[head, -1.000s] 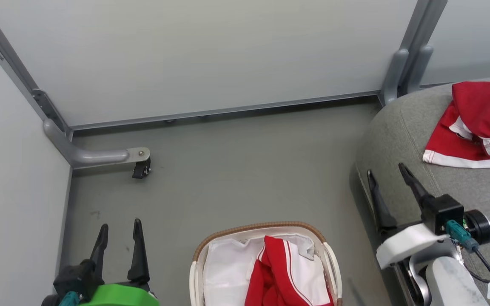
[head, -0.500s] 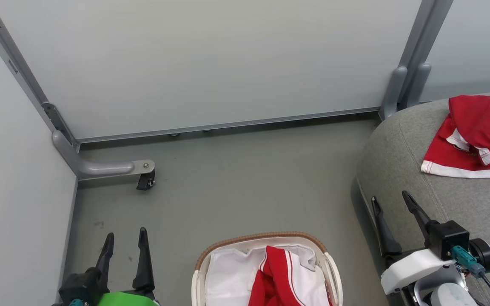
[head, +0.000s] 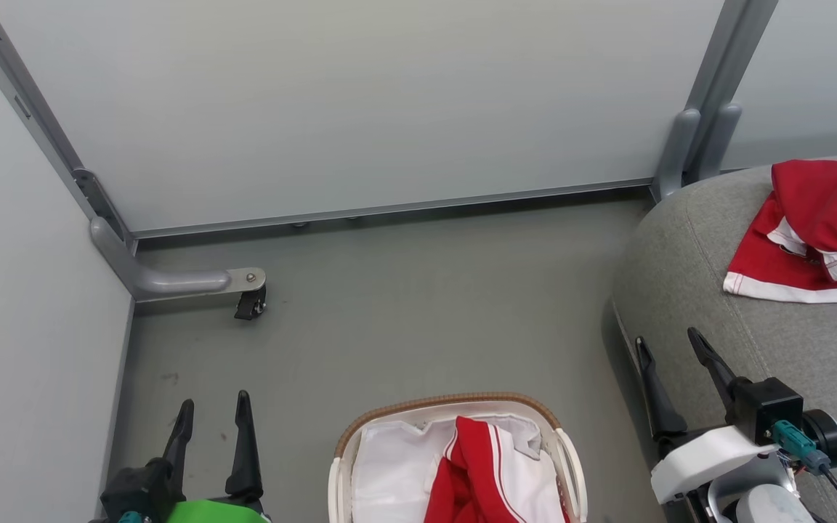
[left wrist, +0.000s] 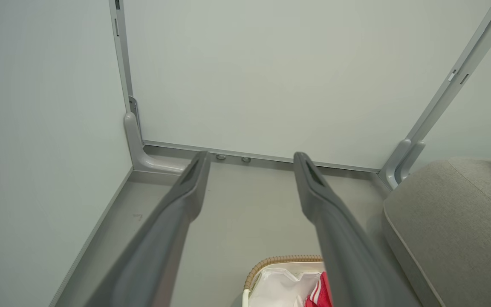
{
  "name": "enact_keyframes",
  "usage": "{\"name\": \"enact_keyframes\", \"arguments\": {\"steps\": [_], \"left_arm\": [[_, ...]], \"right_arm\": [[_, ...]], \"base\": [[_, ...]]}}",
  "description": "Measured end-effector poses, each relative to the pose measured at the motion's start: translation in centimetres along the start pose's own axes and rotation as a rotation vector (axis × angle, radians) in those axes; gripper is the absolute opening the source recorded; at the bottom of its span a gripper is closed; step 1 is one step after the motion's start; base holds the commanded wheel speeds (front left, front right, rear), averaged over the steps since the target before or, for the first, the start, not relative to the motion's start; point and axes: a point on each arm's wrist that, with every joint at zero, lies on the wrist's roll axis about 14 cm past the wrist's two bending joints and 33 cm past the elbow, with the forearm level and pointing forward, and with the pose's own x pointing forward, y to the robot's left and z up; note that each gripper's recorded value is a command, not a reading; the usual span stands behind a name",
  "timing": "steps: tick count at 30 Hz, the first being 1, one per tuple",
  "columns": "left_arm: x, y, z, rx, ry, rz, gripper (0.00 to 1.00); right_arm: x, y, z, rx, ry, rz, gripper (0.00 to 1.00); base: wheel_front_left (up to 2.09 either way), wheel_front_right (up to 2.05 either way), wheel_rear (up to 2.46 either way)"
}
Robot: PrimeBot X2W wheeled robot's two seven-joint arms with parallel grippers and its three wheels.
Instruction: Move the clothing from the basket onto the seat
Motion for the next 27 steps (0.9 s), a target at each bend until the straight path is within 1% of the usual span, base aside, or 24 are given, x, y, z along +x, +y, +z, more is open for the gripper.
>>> {"name": "enact_keyframes", "arguments": {"steps": [16, 22, 27], "left_arm": [[0.4, -0.5, -0.5, 0.012, 0.015, -0.018, 1.0], [1.8, -1.9, -0.3, 0.044, 0.011, -0.072, 1.0], [4.1, -3.8, 0.0, 0.066, 0.0, -0.144, 1.0]], "right_arm": [[0.2, -0.5, 0.1, 0.006, -0.004, -0.014, 1.0], [1.1, -0.9, 0.4, 0.001, -0.016, -0.022, 1.0], [2.4, -1.8, 0.8, -0.013, -0.035, -0.039, 1.0]], "base": [[0.0, 0.0, 0.0], [0.0, 0.0, 0.0], [0.0, 0.0, 0.0]]}}
